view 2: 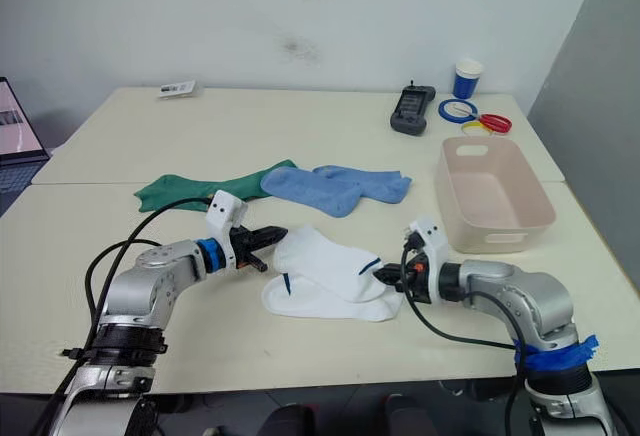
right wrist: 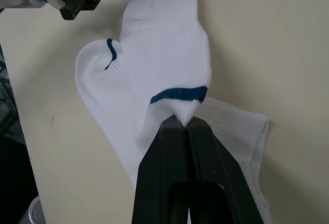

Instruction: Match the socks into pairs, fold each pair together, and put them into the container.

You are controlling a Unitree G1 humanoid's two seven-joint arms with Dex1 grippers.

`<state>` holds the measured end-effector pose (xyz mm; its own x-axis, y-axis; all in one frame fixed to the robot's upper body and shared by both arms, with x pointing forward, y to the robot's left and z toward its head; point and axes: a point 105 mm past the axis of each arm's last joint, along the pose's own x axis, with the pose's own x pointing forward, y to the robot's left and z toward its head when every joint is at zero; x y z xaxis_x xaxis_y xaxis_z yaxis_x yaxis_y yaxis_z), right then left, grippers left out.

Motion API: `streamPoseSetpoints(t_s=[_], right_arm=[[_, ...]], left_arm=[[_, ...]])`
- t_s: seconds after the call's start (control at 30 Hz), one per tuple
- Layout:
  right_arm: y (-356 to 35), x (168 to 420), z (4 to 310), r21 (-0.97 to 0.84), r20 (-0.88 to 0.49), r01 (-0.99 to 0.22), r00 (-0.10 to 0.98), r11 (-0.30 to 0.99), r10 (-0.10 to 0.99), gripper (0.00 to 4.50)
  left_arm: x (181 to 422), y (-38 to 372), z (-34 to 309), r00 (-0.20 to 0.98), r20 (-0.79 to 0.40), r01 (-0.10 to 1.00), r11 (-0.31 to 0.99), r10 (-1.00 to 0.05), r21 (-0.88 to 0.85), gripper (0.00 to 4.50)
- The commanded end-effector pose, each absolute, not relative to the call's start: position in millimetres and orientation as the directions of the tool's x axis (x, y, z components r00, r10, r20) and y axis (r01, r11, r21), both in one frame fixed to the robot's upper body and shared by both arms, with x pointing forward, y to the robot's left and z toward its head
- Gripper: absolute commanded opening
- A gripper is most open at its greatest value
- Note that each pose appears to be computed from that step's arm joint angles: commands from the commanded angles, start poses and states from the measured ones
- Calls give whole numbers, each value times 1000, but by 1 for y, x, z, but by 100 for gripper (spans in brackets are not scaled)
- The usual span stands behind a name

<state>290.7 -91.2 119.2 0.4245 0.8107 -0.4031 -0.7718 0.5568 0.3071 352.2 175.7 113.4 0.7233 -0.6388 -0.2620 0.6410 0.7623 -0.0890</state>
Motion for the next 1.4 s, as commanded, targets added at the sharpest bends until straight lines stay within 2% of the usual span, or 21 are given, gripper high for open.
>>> streamPoseSetpoints(t_s=[0.03,0.3,0.63,0.7,0.87,1.07,1.17,1.27,1.33,1.4], right_arm=[[-93,293,137,299,-367,-809,392,506,844,0],[-114,314,146,304,-403,-828,337,472,851,0],[-114,341,168,376,-357,-854,224,359,907,0],[-113,348,174,384,-338,-858,214,342,916,0],[-115,355,181,360,-347,-876,193,320,918,0],[-109,337,205,367,-254,-904,128,218,959,0],[-108,320,213,375,-229,-913,80,164,970,0],[-106,296,223,404,-195,-908,31,109,980,0],[-105,285,221,427,-195,-899,16,99,981,0],[-105,283,206,432,-234,-892,31,132,972,0]], left_arm=[[340,174,143,734,-191,654,754,-652,-65,2],[313,164,143,750,-205,613,777,-629,-145,2],[277,152,137,813,-210,463,822,-543,-332,2],[274,150,140,821,-194,444,813,-538,-377,2],[275,154,149,824,-184,458,820,-537,-343,2],[262,147,163,734,-147,583,726,-663,-366,2],[256,150,162,710,-162,603,710,-686,-364,2],[255,150,176,677,-99,640,650,-729,-410,2],[247,150,170,636,-129,646,617,-761,-450,2],[234,148,158,590,-183,647,596,-787,-476,2]])
